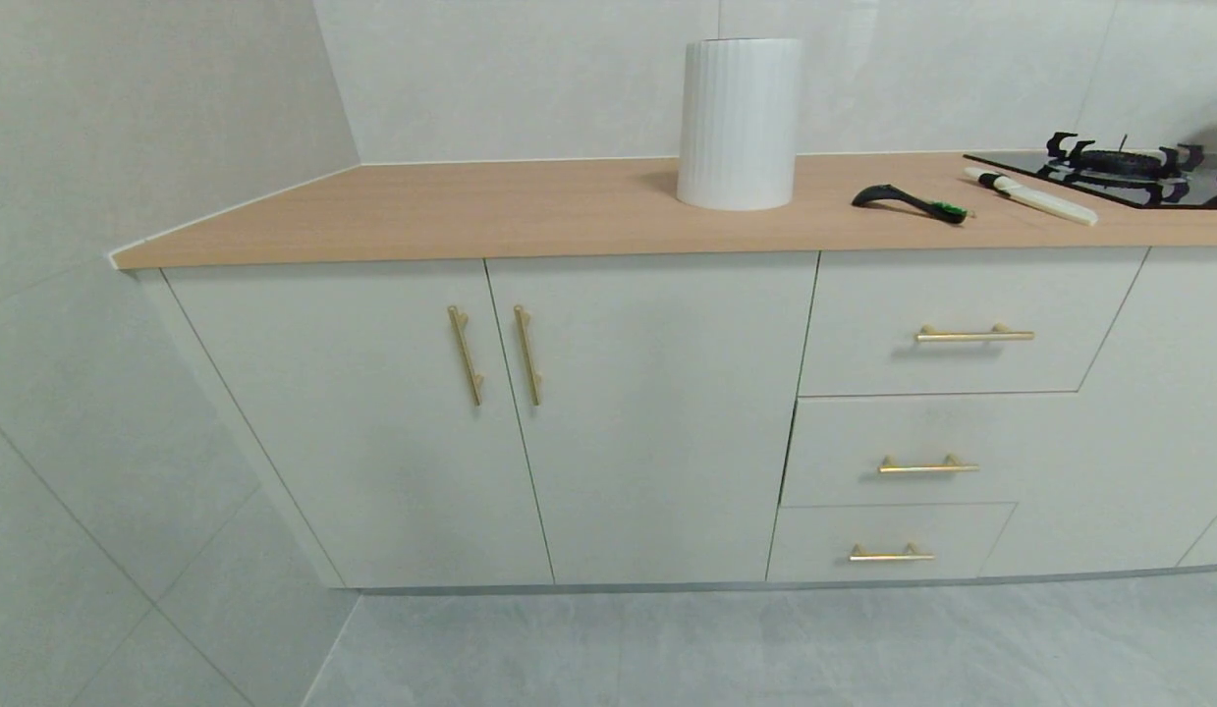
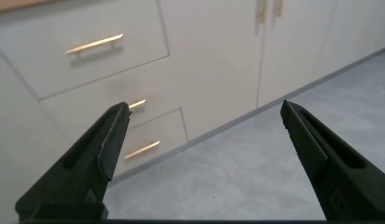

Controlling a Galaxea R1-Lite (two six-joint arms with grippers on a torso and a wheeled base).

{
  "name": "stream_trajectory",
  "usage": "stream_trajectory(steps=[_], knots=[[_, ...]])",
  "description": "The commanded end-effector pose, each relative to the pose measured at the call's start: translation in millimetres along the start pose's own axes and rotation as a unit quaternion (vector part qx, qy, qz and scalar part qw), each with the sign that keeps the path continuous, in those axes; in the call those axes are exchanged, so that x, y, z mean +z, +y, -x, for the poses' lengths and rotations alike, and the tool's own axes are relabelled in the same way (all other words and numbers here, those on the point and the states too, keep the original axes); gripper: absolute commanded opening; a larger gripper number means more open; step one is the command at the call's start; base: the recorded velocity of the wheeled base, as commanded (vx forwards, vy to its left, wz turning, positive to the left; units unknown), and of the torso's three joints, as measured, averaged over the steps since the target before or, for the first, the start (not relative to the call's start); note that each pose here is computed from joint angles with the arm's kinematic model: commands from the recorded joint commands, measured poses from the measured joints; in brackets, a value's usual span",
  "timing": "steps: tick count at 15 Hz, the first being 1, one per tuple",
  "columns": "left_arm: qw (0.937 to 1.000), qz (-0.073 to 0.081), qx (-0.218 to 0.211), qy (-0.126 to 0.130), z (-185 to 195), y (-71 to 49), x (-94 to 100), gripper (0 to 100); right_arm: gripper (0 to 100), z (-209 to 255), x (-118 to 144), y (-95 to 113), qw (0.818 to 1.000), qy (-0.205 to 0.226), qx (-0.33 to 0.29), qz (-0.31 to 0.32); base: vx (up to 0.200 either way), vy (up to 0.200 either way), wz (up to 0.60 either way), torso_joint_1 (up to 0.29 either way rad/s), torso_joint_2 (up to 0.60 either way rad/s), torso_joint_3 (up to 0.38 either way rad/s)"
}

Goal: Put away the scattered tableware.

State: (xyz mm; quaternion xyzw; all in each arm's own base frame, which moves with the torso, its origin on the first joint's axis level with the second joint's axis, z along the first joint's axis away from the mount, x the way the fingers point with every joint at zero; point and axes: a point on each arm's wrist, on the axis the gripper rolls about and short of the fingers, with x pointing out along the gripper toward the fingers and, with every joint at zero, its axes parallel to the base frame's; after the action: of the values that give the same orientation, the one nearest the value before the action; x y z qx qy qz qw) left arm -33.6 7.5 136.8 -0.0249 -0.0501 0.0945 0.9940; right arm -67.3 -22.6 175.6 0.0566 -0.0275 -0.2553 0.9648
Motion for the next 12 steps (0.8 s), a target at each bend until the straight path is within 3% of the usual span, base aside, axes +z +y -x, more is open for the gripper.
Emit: stream_trajectory(steps=[1, 2, 6, 8, 11, 12], knots=[[0.9998, 0.003, 0.015, -0.016, 6, 0.1, -6.2, 100, 100, 6, -2, 1, 1.000, -0.009, -0.027, 0.000, 0.000, 0.000, 0.00, 0.000, 0.00, 0.000], [0.9993, 0.003, 0.031, -0.022, 9, -0.1, -15.1, 100, 100, 6, -13, 8, 0.998, 0.003, -0.055, 0.022, 0.000, 0.000, 0.00, 0.000, 0.00, 0.000], [0.9994, -0.008, 0.014, 0.032, -4, -1.4, -57.2, 100, 100, 4, -45, 7, 0.999, 0.019, 0.012, 0.029, 0.000, 0.000, 0.00, 0.000, 0.00, 0.000], [0.9996, 0.003, 0.000, 0.027, -4, -2.1, -57.8, 100, 100, -5, -59, 12, 0.997, 0.029, 0.061, 0.030, 0.000, 0.000, 0.00, 0.000, 0.00, 0.000], [0.9994, 0.002, -0.017, 0.030, -4, -2.9, -58.2, 100, 100, -17, -76, 21, 0.989, 0.010, 0.141, 0.031, 0.000, 0.000, 0.00, 0.000, 0.00, 0.000], [0.9977, -0.017, -0.052, 0.040, -4, -4.3, -60.3, 100, 100, -24, -93, 26, 0.982, 0.008, 0.185, 0.045, 0.000, 0.000, 0.00, 0.000, 0.00, 0.000]])
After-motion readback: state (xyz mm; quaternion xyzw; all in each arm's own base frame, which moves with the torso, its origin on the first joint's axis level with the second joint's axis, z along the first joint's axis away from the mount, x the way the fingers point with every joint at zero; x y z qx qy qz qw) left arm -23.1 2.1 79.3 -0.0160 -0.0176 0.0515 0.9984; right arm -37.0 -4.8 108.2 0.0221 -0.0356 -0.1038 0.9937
